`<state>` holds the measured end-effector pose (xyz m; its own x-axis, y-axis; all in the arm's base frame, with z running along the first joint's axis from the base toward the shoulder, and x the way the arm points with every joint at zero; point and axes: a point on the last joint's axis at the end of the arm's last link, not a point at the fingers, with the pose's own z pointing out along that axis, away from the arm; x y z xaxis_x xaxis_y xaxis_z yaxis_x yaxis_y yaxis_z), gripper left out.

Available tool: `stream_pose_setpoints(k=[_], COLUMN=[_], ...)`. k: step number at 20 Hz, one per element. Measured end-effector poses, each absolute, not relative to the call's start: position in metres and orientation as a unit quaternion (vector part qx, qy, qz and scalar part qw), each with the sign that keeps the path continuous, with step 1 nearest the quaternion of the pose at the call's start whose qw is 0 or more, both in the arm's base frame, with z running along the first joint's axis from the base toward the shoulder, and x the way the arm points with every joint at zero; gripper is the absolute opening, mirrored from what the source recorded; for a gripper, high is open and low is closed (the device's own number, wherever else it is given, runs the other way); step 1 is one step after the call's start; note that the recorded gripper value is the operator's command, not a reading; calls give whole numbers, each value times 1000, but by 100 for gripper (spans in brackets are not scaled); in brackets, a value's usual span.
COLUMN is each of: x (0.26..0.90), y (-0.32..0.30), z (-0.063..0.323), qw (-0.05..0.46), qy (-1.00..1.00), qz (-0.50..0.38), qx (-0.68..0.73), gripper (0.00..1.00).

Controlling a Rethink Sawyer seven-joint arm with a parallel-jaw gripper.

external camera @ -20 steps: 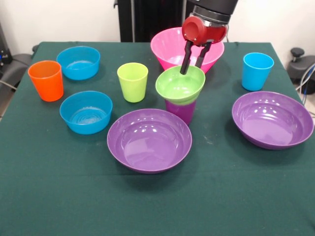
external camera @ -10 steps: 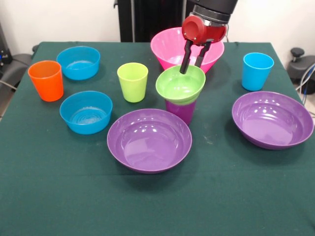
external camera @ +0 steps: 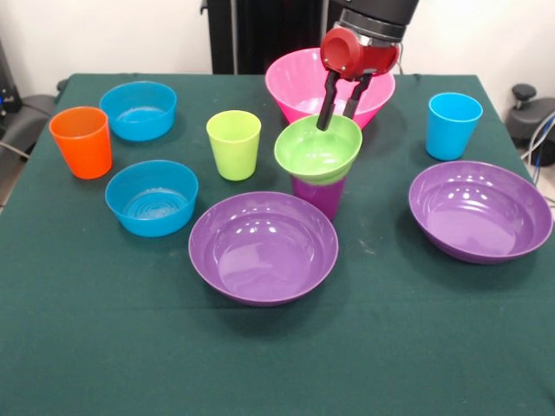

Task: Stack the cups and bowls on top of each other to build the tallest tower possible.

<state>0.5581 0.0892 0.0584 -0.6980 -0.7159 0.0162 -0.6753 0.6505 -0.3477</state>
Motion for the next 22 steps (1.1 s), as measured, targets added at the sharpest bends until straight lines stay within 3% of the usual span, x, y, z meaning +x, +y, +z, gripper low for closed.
stream_pose_setpoints(k=[22], x=[539], y=[98], z=[32], qw=[38], qy=[900], qz=[-160], qx=[-403], gripper=[100])
